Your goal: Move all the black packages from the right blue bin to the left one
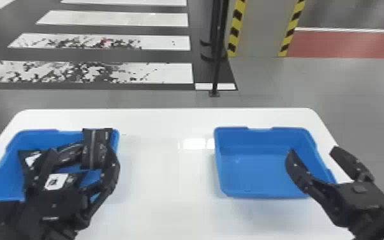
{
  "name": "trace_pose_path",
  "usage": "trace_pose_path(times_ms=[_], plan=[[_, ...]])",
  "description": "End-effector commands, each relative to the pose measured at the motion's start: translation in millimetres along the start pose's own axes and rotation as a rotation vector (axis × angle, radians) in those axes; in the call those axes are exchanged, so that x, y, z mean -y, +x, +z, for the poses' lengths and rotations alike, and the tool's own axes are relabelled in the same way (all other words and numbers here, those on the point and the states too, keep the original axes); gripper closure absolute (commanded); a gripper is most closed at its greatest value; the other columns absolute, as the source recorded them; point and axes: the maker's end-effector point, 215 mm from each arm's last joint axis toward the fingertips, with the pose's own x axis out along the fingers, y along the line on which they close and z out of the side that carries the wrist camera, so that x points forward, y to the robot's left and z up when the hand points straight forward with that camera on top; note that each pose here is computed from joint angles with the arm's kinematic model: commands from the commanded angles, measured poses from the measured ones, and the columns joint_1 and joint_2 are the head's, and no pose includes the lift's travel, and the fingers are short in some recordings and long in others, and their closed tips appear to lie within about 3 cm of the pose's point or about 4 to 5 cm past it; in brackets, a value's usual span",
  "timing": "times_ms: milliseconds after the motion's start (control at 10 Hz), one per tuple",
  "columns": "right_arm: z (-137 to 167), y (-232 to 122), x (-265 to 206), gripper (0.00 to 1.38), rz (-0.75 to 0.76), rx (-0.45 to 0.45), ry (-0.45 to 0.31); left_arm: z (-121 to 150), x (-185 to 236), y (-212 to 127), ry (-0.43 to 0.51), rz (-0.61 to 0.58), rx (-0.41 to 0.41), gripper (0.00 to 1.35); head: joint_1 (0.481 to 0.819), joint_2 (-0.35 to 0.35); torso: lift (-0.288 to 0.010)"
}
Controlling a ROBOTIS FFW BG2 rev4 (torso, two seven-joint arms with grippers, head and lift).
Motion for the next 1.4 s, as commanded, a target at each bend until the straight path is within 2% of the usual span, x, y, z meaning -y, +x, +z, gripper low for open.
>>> trace_pose_path(times_ms=[0, 1300], plan=[[1.0, -0.2, 1.8, 0.13, -0.003, 0.002, -0.001, -3.0, -3.1, 0.3, 0.001, 0.006, 0.002, 0.00, 0.695, -0.039, -0.132], [1.4, -0.3, 3.9, 0.13, -0.006, 0.012, 0.007, -1.3, -1.0, 2.0, 0.001, -0.002, 0.012, 0.03, 0.695, -0.042, -0.132]])
